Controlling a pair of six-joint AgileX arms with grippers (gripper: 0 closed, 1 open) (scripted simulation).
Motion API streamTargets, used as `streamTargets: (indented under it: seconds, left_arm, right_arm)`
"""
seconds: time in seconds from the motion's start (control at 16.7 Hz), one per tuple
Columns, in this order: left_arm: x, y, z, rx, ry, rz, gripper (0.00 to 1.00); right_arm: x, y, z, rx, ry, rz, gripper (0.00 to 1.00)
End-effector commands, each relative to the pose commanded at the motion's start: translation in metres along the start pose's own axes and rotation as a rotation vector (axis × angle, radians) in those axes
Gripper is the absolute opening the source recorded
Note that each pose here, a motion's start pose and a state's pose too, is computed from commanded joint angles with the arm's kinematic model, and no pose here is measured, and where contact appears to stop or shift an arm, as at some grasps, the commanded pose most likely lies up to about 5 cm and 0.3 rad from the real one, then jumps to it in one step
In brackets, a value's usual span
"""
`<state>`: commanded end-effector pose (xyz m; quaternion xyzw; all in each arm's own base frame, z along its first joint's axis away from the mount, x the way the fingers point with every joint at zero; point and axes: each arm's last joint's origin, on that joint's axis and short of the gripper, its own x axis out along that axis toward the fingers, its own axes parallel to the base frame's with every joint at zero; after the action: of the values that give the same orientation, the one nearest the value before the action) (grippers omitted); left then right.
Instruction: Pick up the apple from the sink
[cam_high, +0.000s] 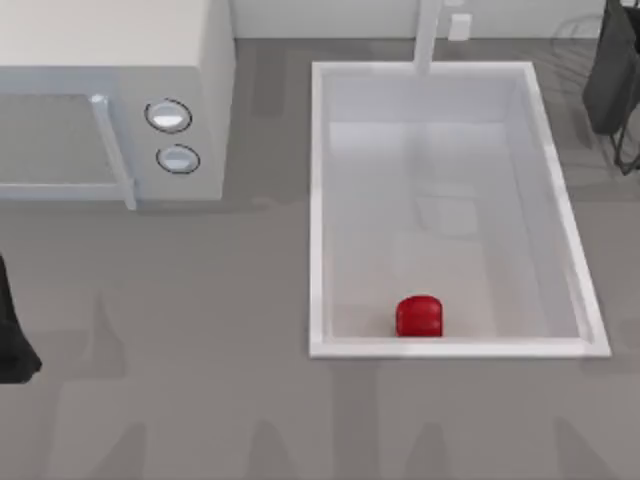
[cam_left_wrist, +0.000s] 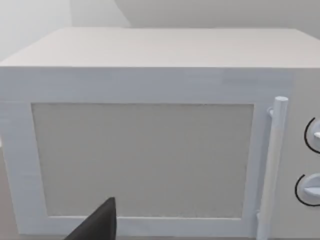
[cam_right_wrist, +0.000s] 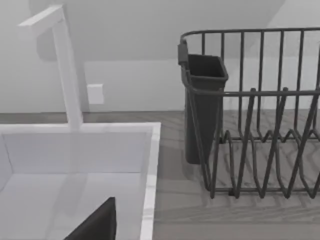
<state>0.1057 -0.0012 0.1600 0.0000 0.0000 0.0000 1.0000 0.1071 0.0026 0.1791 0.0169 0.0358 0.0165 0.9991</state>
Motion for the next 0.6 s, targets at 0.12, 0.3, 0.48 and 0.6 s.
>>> streamTargets:
  seconds: [0.12,0.3,0.48,0.6]
  left_arm:
    - [0.000,0.000,0.000,0.000,0.000,0.000,1.00]
    - [0.000,0.000,0.000,0.000,0.000,0.000,1.00]
    - [0.000,0.000,0.000,0.000,0.000,0.000,1.00]
    - [0.000,0.000,0.000,0.000,0.000,0.000,1.00]
  right_arm:
    - [0.003,0.005,0.019,0.032,0.082,0.030,1.00]
    - [0.020,0.016,0.053,0.083,0.262,0.078,1.00]
    - [0.055,0.035,0.083,0.125,0.493,0.113,1.00]
    - [0.088,0.054,0.095,0.140,0.664,0.122,1.00]
